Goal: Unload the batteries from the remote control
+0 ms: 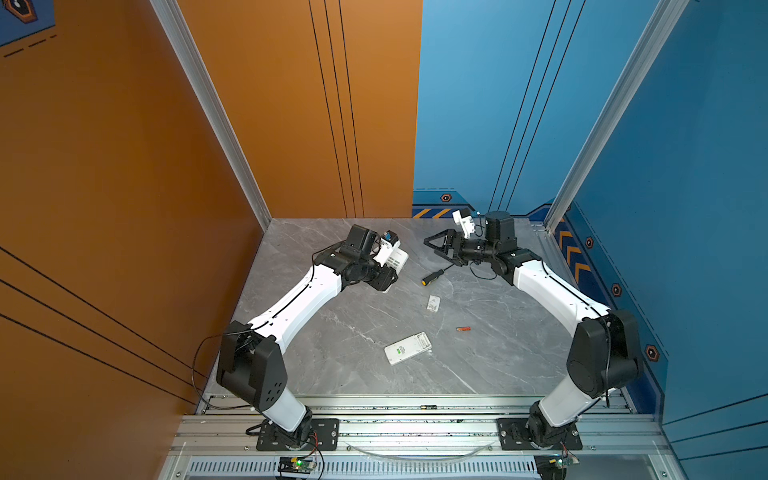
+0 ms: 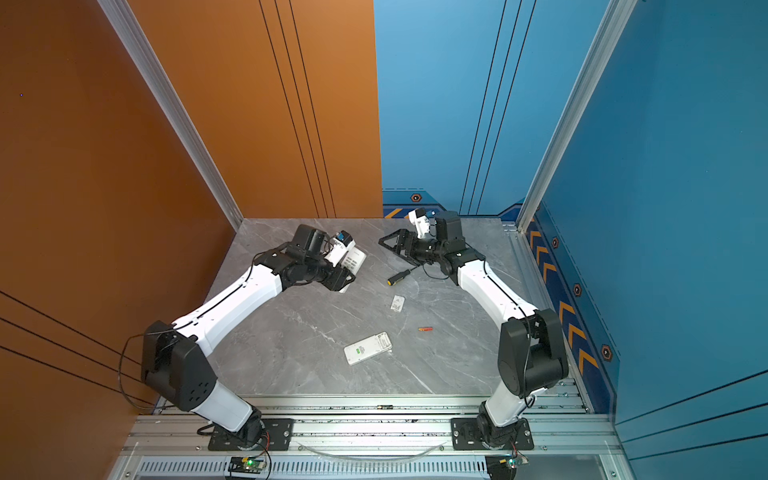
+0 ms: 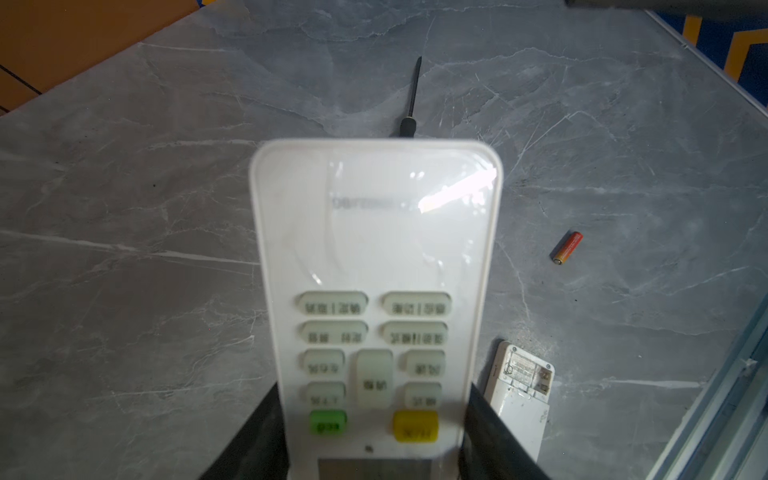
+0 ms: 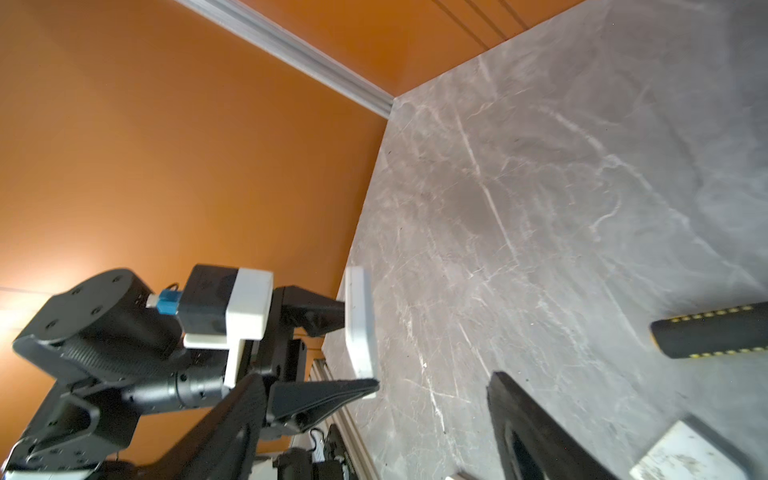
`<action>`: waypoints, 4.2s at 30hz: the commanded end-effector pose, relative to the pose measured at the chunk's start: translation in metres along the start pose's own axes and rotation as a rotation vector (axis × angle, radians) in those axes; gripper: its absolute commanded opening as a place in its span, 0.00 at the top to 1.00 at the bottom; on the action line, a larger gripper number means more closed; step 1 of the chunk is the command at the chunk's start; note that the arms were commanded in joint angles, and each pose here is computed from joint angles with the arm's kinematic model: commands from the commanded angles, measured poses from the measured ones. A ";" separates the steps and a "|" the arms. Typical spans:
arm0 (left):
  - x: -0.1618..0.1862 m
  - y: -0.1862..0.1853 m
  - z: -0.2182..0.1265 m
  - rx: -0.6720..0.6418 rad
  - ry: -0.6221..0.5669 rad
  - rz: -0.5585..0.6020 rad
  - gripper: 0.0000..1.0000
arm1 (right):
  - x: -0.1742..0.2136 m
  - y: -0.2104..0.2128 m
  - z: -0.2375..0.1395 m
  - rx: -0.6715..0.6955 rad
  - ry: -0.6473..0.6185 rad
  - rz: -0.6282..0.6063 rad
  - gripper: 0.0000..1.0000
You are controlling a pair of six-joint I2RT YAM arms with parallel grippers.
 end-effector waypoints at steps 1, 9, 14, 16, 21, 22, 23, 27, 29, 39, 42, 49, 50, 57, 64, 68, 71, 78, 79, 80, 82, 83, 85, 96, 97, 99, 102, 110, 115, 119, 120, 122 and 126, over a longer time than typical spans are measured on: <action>-0.011 -0.005 -0.006 -0.033 -0.031 0.064 0.78 | 0.017 0.019 0.008 -0.087 0.097 -0.032 0.21; -0.019 -0.016 -0.006 -0.043 -0.039 0.118 0.78 | 0.035 0.014 0.027 -0.072 0.168 -0.017 0.31; -0.024 -0.020 -0.009 -0.046 -0.052 0.136 0.78 | 0.040 -0.002 0.031 -0.017 0.180 0.004 0.40; -0.027 -0.023 -0.011 -0.039 -0.063 0.140 0.78 | 0.041 -0.005 0.032 -0.008 0.180 0.009 0.40; -0.030 -0.033 -0.014 -0.021 -0.085 0.173 0.78 | 0.042 -0.011 0.036 0.006 0.177 0.011 0.43; -0.030 -0.034 -0.014 -0.018 -0.088 0.173 0.78 | 0.040 -0.011 0.037 0.006 0.171 0.011 0.45; -0.031 -0.036 -0.015 -0.015 -0.094 0.178 0.77 | 0.040 -0.010 0.038 -0.002 0.167 0.011 0.46; -0.031 -0.043 -0.014 -0.010 -0.094 0.203 0.77 | 0.038 -0.009 0.045 -0.026 0.178 0.024 0.59; -0.032 -0.046 -0.013 -0.021 -0.101 0.220 0.75 | 0.038 -0.005 0.047 -0.046 0.187 0.024 0.71; -0.041 -0.034 -0.018 -0.105 -0.137 0.144 0.04 | 0.033 0.000 0.023 0.001 0.159 -0.027 0.97; -0.048 -0.012 -0.037 -0.099 -0.185 -0.062 0.02 | 0.009 -0.009 -0.003 0.125 0.018 -0.103 0.99; -0.062 0.020 -0.075 0.121 -0.292 -0.670 0.02 | -0.020 0.011 -0.042 0.324 -0.320 -0.806 1.00; -0.068 0.021 -0.077 0.170 -0.285 -0.740 0.02 | -0.016 0.015 -0.039 0.335 -0.344 -0.938 1.00; -0.063 0.035 -0.058 0.312 -0.203 -1.111 0.02 | -0.001 0.043 -0.013 0.340 -0.352 -1.396 1.00; -0.066 0.039 -0.037 0.428 -0.231 -1.324 0.02 | 0.040 0.048 0.014 0.376 -0.251 -1.644 1.00; -0.075 0.037 -0.022 0.522 -0.277 -1.398 0.00 | 0.061 0.049 0.026 0.359 -0.210 -1.721 1.00; -0.074 0.034 -0.014 0.539 -0.255 -1.420 0.04 | 0.076 0.049 0.037 0.364 -0.173 -1.801 1.00; -0.073 0.015 0.006 0.640 -0.221 -1.491 0.32 | 0.077 0.047 0.047 0.398 -0.180 -1.857 1.00; -0.073 0.015 0.007 0.648 -0.233 -1.501 0.37 | 0.078 0.044 0.049 0.401 -0.171 -1.865 1.00; -0.073 0.016 0.007 0.651 -0.241 -1.505 0.41 | 0.079 0.044 0.050 0.401 -0.170 -1.872 1.00; -0.074 0.017 0.008 0.653 -0.247 -1.513 0.49 | 0.080 0.041 0.053 0.405 -0.157 -1.883 1.00; -0.076 0.017 0.007 0.661 -0.252 -1.514 0.51 | 0.080 0.039 0.053 0.412 -0.153 -1.889 1.00; -0.079 0.016 0.007 0.678 -0.255 -1.508 0.58 | 0.082 0.035 0.056 0.416 -0.141 -1.900 1.00; -0.068 0.034 0.007 0.665 -0.346 -1.573 0.86 | 0.104 0.025 0.063 0.352 -0.066 -1.823 0.58; -0.068 0.036 0.007 0.662 -0.353 -1.576 0.89 | 0.107 0.024 0.063 0.340 -0.064 -1.791 0.53; -0.065 0.042 0.008 0.645 -0.365 -1.593 0.93 | 0.115 0.022 0.064 0.307 -0.049 -1.745 0.41; -0.063 0.060 0.003 0.615 -0.425 -1.615 0.98 | 0.128 0.020 0.064 0.281 -0.044 -1.667 0.27; -0.034 0.140 -0.022 0.263 -0.643 -1.514 1.00 | 0.158 0.058 0.035 0.082 -0.160 -1.084 0.00; -0.029 0.149 -0.032 0.010 -0.749 -1.233 1.00 | 0.101 0.060 0.029 0.061 -0.308 -0.367 0.00; -0.029 0.131 -0.043 -0.208 -0.822 -1.007 1.00 | 0.064 0.044 0.061 -0.078 -0.281 0.116 0.07; -0.022 0.130 -0.044 -0.257 -0.851 -1.009 1.00 | 0.050 0.046 0.063 -0.154 -0.318 0.186 0.10; -0.011 0.130 -0.043 -0.275 -0.927 -1.024 1.00 | 0.039 0.045 0.070 -0.226 -0.357 0.269 0.12; -0.001 0.130 -0.036 -0.258 -0.945 -1.050 1.00 | 0.040 0.034 0.092 -0.287 -0.328 0.372 0.15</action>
Point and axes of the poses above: each gripper's point midway between its finger pads, its own z axis out along the fingers, its own y axis along the line the jaws close on, x = y × z, the point moved 2 cm from there along -z, back along the fingers, and after that the axes turned 12 degrees about z, right-handed, at the moved point
